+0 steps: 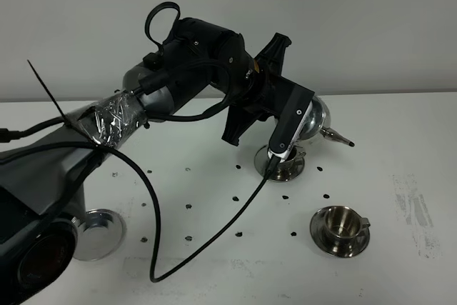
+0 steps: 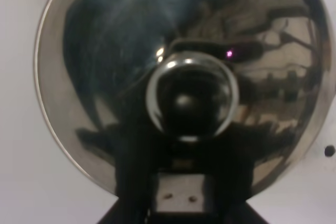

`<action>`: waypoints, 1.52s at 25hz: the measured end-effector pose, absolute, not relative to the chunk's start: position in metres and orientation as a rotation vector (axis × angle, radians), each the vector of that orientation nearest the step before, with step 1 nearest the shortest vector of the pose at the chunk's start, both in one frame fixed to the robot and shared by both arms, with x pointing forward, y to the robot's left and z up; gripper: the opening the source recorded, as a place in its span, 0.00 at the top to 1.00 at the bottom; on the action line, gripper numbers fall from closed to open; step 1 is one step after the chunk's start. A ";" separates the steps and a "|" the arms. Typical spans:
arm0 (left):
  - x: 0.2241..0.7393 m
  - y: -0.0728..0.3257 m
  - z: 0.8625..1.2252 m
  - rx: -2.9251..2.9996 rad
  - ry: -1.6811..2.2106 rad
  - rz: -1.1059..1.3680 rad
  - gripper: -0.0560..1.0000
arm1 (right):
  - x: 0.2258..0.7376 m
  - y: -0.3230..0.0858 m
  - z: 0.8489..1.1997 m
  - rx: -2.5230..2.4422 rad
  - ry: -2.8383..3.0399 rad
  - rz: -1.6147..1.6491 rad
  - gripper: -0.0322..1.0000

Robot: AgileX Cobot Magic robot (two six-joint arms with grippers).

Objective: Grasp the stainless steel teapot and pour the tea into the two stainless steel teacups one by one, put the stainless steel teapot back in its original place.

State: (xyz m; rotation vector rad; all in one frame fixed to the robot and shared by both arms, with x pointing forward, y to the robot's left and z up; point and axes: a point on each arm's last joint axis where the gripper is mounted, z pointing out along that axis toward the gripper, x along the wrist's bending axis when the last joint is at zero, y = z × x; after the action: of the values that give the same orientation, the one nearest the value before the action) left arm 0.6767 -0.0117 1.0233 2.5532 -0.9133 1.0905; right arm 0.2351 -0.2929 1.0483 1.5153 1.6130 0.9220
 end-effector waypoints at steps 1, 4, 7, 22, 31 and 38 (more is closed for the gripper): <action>0.676 -0.014 1.022 2.548 -0.916 1.094 0.71 | 0.235 -0.293 1.048 1.515 1.613 0.922 0.56; 0.676 -0.020 1.019 2.525 -0.933 1.121 0.71 | 0.235 -0.293 1.048 1.515 1.613 0.922 0.56; 0.673 -0.025 1.017 2.515 -0.971 1.121 0.71 | 0.235 -0.293 1.048 1.515 1.613 0.922 0.56; 0.670 -0.032 1.008 2.517 -1.159 1.172 0.71 | 0.235 -0.293 1.048 1.515 1.613 0.922 0.56; 0.668 -0.042 0.994 2.471 -1.190 1.208 0.71 | 0.235 -0.293 1.048 1.515 1.613 0.922 0.56; 0.669 -0.041 0.994 2.480 -1.224 1.224 0.71 | 0.235 -0.293 1.048 1.515 1.613 0.922 0.56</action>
State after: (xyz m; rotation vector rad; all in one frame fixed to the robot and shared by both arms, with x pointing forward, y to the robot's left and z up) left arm 0.6693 -0.0405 0.9939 2.4796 -1.2240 1.2237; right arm 0.2351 -0.2929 1.0483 1.5153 1.6130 0.9220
